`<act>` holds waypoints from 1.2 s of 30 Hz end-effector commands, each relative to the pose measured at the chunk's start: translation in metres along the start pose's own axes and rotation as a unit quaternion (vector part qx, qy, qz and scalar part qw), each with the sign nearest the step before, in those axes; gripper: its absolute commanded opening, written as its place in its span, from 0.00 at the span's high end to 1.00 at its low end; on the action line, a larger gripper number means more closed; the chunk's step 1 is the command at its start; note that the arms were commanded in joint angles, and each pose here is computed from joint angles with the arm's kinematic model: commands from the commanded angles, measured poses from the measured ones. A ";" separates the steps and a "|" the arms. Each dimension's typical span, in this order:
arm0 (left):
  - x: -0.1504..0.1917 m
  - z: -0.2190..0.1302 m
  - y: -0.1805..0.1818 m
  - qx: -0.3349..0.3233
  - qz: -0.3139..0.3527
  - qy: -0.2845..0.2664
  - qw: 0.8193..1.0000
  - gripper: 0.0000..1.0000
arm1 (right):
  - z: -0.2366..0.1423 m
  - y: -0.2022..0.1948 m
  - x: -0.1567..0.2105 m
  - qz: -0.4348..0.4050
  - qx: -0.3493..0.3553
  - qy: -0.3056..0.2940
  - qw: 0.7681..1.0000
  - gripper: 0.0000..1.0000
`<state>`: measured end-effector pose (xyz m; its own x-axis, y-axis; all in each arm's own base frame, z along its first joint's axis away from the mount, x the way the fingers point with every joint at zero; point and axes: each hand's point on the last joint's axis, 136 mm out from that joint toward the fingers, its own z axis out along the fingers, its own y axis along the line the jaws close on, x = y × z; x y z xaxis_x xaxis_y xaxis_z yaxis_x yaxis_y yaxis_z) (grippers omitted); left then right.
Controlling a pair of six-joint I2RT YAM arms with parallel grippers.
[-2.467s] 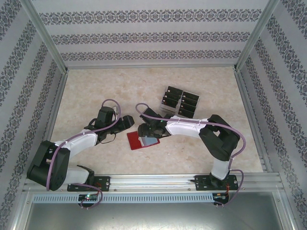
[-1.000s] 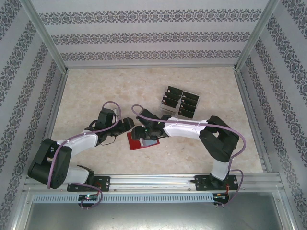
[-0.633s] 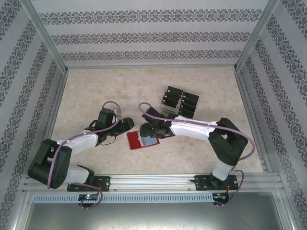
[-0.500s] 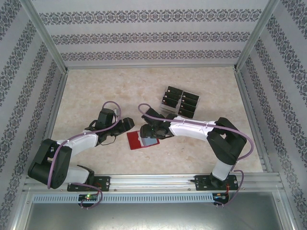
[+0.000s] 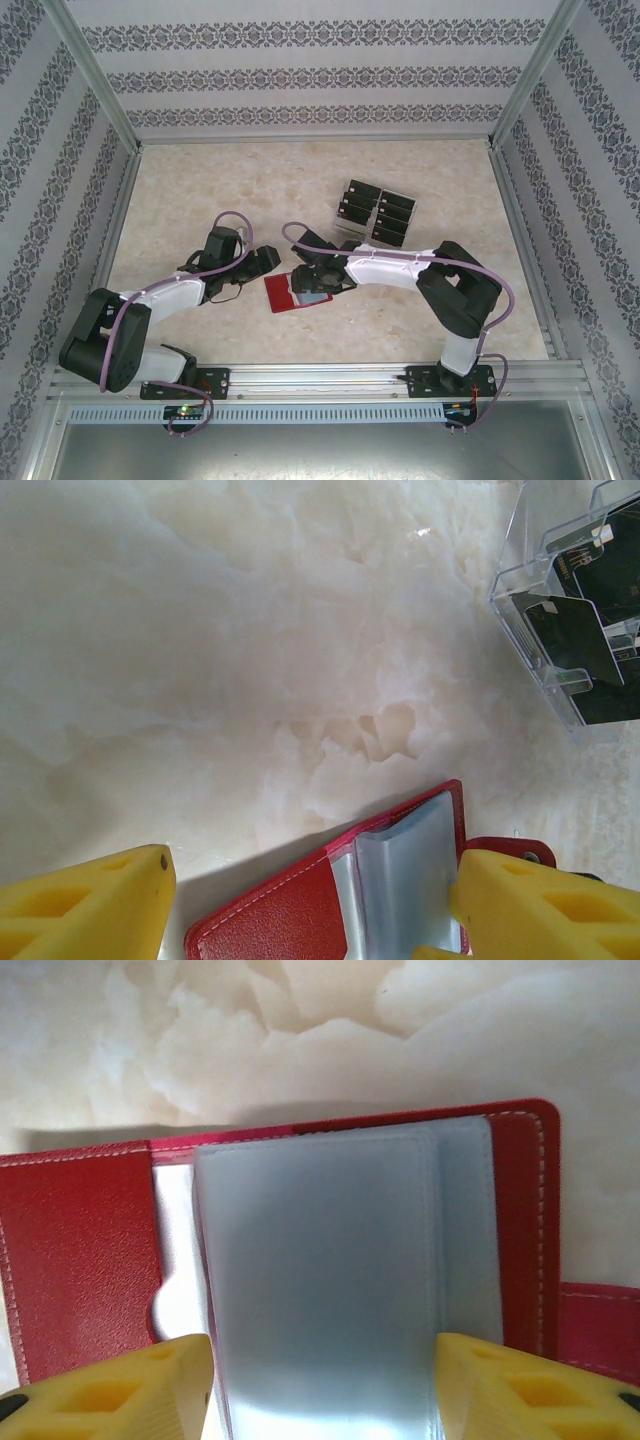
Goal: Put the credit cards into the card holder
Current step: Flip over the card slot in the card holder.
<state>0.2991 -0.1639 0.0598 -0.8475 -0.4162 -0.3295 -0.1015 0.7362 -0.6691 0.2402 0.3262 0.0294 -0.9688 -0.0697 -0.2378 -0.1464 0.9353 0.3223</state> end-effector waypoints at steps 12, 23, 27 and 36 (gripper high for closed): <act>-0.003 0.002 -0.002 0.012 -0.002 -0.006 1.000 0.25 | -0.015 0.024 -0.001 -0.019 -0.021 -0.010 1.000 0.38; -0.002 0.001 -0.002 0.012 -0.002 -0.006 1.000 0.25 | -0.029 0.046 -0.005 -0.036 -0.040 -0.021 0.998 0.38; -0.008 -0.004 0.001 -0.003 0.002 -0.016 1.000 0.25 | -0.034 0.059 -0.005 -0.041 -0.061 -0.021 0.997 0.38; -0.054 -0.045 0.024 -0.047 -0.024 -0.065 0.996 0.24 | -0.011 0.096 0.009 -0.065 -0.103 0.040 0.992 0.38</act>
<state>0.3172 -0.1126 0.0782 -0.7729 -0.5224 -0.3602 -0.1966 0.7369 -0.6469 0.2272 0.3983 0.0777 -0.9495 -0.1581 -0.2710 -0.2718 0.8461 0.4586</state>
